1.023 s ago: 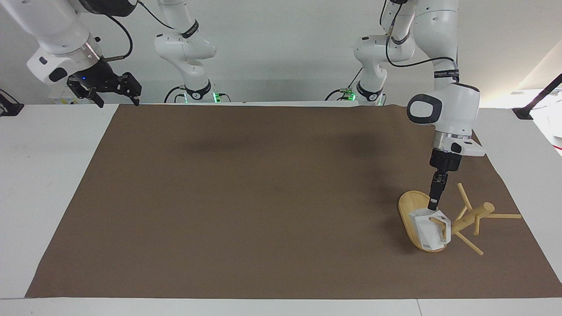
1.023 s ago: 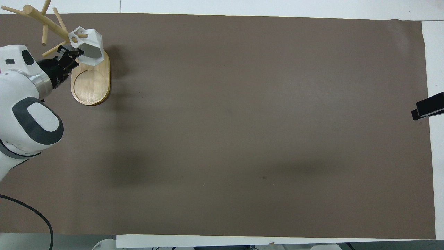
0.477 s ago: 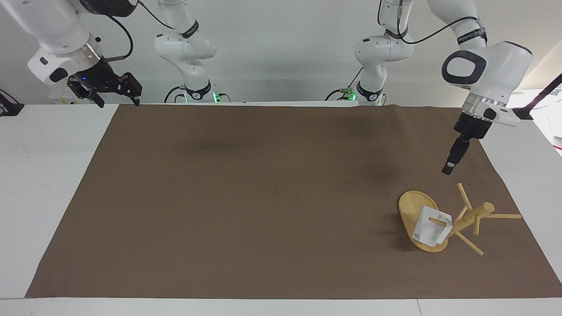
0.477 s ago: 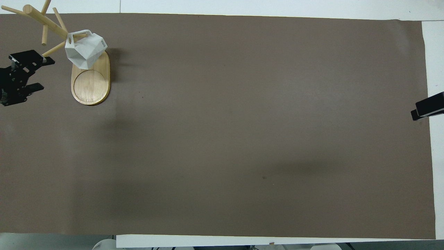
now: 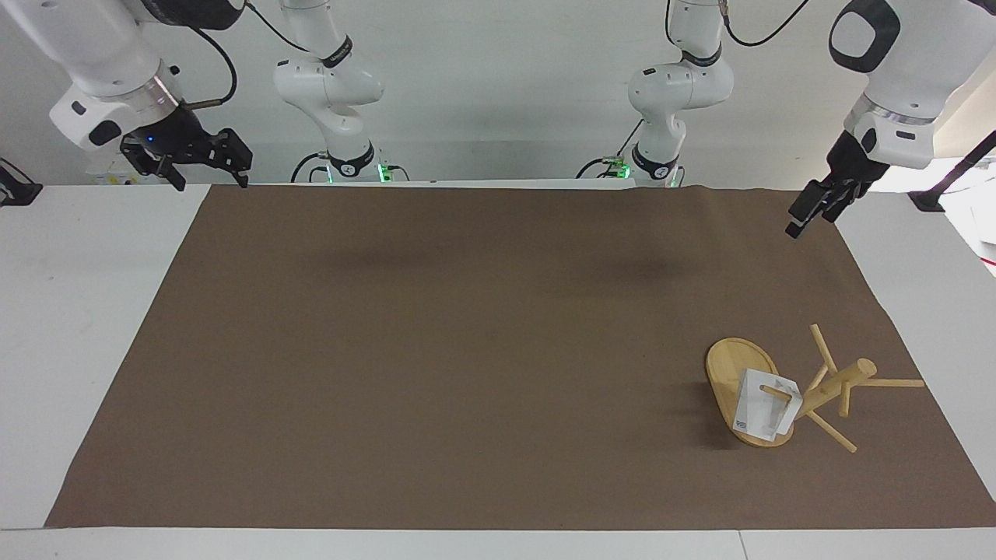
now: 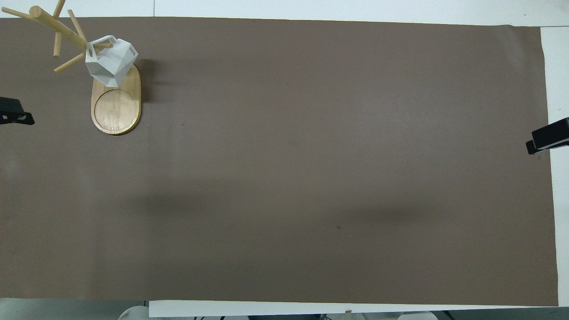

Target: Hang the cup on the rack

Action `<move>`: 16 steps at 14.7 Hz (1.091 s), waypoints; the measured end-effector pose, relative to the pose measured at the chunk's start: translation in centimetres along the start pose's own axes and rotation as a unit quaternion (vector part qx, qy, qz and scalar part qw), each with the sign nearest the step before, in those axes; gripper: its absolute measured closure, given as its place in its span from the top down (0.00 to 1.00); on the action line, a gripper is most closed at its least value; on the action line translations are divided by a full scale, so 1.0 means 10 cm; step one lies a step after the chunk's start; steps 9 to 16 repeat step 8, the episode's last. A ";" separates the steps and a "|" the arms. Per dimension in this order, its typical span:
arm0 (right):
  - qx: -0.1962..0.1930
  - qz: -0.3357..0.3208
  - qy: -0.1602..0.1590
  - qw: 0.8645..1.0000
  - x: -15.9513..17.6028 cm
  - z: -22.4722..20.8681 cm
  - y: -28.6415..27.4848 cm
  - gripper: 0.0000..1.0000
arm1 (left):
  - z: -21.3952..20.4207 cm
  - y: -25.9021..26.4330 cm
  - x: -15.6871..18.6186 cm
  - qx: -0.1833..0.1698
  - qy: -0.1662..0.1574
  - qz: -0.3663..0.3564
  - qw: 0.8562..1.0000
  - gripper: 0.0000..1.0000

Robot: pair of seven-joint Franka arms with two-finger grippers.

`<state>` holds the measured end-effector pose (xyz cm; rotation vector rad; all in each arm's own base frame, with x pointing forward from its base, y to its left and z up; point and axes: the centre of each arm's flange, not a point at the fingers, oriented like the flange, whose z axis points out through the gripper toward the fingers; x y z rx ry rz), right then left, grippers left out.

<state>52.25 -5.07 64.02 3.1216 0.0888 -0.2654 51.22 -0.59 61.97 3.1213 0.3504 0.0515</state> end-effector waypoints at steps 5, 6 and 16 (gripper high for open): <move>0.000 0.000 0.000 1.000 0.00 0.00 0.00 1.00 | -0.04 0.17 0.09 0.024 -0.059 0.138 0.988 1.00; 0.000 0.000 0.000 1.000 0.00 0.00 0.00 1.00 | -0.02 0.18 0.12 0.023 -0.065 0.148 0.987 1.00; 0.000 -0.001 0.000 1.000 0.00 0.00 -0.01 1.00 | -0.01 0.19 0.17 0.022 -0.068 0.157 0.985 1.00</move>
